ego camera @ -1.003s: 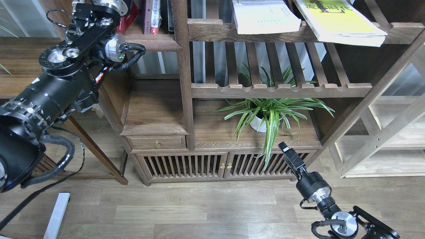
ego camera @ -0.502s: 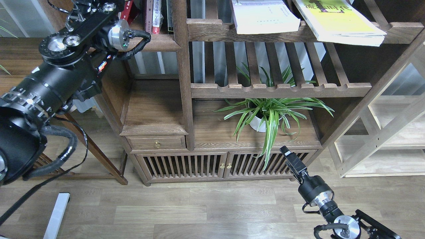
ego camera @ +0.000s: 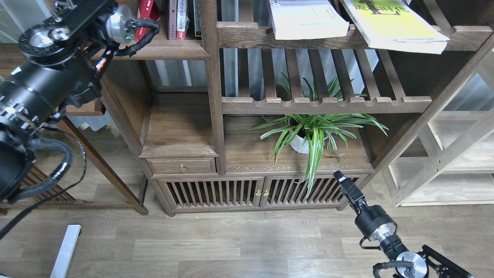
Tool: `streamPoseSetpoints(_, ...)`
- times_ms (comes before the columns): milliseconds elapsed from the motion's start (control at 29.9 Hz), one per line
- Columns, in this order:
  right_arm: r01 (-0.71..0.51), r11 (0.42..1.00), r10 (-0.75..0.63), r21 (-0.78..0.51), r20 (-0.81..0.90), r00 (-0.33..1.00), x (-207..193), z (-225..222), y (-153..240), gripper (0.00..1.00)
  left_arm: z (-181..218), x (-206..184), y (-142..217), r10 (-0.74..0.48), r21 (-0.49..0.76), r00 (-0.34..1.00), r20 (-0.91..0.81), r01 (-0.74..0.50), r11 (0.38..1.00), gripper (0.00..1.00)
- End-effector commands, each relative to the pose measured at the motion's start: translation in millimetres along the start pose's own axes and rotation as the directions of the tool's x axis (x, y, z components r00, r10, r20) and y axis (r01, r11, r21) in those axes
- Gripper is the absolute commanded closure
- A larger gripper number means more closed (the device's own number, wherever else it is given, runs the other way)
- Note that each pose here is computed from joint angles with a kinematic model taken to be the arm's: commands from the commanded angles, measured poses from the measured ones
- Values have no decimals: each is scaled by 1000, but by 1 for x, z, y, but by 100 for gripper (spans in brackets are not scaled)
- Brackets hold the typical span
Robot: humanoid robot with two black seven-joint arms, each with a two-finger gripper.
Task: Organize books on shelf
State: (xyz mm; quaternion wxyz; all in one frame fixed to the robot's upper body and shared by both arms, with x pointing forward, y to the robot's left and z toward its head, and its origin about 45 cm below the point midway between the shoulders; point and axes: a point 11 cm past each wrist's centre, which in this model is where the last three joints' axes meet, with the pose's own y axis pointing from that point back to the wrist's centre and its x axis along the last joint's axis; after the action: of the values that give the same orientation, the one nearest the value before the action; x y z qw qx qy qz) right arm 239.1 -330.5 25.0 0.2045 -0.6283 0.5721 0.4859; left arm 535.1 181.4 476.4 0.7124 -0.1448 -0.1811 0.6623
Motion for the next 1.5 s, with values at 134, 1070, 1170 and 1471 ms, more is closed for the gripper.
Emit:
streamPoseSetpoints(134,-1,1000,1,4,-1,1000,0,-1,0,1,22,2,-2,4,-59,997,-74,-9,998,10)
streamPoseSetpoints(1070,-13,989,16,148,-18,1000,5,-60,15,1,74,13,61,-209,-235,909,-361,128,964,1)
streamPoseSetpoints(1170,4,976,-5,216,6,1000,0,-76,17,1,74,6,71,-262,-252,863,-432,163,954,1)
streamPoseSetpoints(1471,7,929,-35,369,69,997,-3,-109,35,1,63,-14,107,-483,-340,698,-528,347,874,1)
